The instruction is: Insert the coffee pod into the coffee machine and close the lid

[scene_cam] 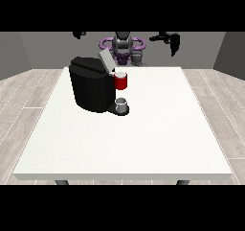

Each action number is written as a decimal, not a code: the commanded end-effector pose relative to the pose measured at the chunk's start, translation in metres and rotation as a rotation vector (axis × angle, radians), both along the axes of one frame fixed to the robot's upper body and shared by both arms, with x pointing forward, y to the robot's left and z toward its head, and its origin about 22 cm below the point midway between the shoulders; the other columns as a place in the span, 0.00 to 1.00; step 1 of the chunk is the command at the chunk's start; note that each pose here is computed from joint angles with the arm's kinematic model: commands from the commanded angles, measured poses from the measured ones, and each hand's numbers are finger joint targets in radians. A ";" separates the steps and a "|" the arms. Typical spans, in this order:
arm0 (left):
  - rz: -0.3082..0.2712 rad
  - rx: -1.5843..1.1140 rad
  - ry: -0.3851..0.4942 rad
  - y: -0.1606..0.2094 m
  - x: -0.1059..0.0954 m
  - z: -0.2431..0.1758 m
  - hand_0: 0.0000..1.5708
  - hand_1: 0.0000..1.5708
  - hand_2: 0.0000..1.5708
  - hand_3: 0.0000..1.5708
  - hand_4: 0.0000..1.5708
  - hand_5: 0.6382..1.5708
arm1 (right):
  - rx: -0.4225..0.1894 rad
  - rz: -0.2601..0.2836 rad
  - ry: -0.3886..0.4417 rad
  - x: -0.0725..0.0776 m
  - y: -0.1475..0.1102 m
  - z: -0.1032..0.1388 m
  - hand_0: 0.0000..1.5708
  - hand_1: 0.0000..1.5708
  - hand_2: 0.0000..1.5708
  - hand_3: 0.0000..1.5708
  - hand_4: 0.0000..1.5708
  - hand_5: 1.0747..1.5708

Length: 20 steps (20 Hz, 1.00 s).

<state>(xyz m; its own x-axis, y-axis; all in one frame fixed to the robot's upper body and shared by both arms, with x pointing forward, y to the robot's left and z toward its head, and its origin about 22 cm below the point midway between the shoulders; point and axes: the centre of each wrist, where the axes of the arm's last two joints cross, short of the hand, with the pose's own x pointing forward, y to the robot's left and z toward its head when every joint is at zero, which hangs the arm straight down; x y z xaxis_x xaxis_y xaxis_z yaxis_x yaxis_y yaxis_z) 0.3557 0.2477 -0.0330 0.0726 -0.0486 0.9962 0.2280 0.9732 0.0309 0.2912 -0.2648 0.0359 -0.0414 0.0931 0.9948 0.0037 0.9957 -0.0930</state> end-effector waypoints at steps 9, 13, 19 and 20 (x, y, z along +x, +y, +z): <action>-0.022 -0.059 -0.035 -0.016 -0.026 0.019 0.00 0.00 0.00 0.00 0.00 1.00 | -0.033 0.060 -0.022 0.029 0.012 0.010 0.00 0.00 0.00 0.00 0.00 1.00; 0.011 -0.074 -0.057 -0.009 -0.031 0.029 0.00 0.00 0.00 0.00 0.00 1.00 | -0.005 0.060 -0.038 0.047 0.009 0.027 0.00 0.00 0.00 0.00 0.00 1.00; 0.033 -0.039 -0.176 0.006 -0.035 0.046 0.00 0.00 0.00 0.00 0.00 1.00 | 0.022 0.078 -0.088 0.059 -0.004 0.023 0.00 0.00 0.00 0.00 0.00 1.00; 0.036 -0.018 -0.166 0.004 -0.039 0.040 0.00 0.00 0.00 0.00 0.00 1.00 | 0.010 0.093 -0.098 0.067 0.029 0.033 0.00 0.00 0.00 0.00 0.00 1.00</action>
<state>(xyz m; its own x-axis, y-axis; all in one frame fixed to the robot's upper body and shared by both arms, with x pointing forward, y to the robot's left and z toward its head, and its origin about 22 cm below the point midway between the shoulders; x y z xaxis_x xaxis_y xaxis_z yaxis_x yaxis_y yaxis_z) 0.3188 0.2490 0.0002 -0.0514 0.0021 0.9987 0.1936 0.9811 0.0079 0.3430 -0.2507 0.0570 -0.1106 0.0826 0.9904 -0.0766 0.9929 -0.0914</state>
